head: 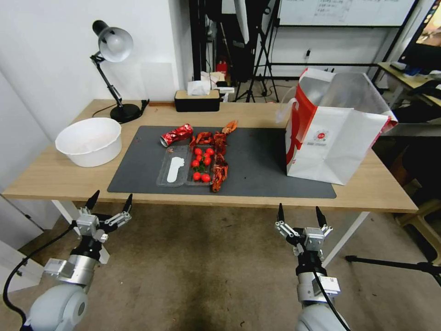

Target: Pick up the trash from the table and place it into the takeout bag.

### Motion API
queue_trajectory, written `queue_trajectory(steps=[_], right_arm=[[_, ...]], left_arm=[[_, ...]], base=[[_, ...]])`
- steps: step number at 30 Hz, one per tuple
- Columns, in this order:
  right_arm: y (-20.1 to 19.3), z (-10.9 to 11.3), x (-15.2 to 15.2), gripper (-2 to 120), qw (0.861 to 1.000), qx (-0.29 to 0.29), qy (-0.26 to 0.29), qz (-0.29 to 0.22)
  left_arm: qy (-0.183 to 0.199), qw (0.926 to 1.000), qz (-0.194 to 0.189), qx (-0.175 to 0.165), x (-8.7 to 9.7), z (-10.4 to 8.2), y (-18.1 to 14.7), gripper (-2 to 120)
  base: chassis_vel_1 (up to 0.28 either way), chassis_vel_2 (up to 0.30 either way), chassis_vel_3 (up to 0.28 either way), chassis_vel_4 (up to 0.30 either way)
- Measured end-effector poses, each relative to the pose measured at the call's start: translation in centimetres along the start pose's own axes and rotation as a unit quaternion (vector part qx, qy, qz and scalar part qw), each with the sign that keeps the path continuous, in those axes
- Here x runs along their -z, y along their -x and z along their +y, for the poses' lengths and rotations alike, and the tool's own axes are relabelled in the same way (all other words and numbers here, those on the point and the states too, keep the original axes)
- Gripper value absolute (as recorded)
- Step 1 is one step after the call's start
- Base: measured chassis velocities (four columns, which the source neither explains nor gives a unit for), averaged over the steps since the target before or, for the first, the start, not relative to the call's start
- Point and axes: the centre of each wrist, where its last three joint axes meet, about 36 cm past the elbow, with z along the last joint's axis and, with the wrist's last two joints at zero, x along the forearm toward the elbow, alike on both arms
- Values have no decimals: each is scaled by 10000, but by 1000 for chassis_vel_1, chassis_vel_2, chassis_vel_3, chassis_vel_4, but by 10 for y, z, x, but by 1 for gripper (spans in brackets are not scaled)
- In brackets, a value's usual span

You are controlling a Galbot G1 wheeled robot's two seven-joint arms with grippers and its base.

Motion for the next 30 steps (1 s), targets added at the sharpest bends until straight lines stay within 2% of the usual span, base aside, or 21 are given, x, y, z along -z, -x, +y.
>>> queue_trajectory(steps=[5,9,15,17,20,22,23,24,28,30], right_arm=[[0,0,0,100,10000,2,0,-2],[0,0,0,100,10000,0,-3,0],[3,1,-1,100,10000,10,-6,-7],[3,1,-1,100,10000,11,-8,-9],[4,2,-2,100,10000,15,-6,-3],[4,2,-2,100,10000,14,-6,1],[3,2,-3,100,10000,12,-9,13],[3,2,-3,100,10000,12,-9,13],[3,2,-4,100,10000,0,-18,19],[4,1,-4,100,10000,-8,-23,17]], left_arm=[[-119,9994,-89,-315,9,-6,46,100],[-152,9982,11,-583,16,-5,81,100],[-216,9945,400,-949,21,9,130,100],[-259,9937,458,-989,21,12,138,100],[-389,9912,557,-1133,26,22,168,100],[-403,9909,567,-1154,26,23,172,100],[-458,9891,617,-1256,27,25,192,100],[-458,9891,617,-1256,27,25,192,100],[-700,9817,890,-1528,13,18,216,100],[-715,9803,944,-1578,10,17,222,100]], base=[[0,0,0,0],[0,0,0,0],[0,0,0,0],[0,0,0,0],[0,0,0,0],[0,0,0,0],[0,0,0,0],[0,0,0,0],[0,0,0,0],[0,0,0,0]])
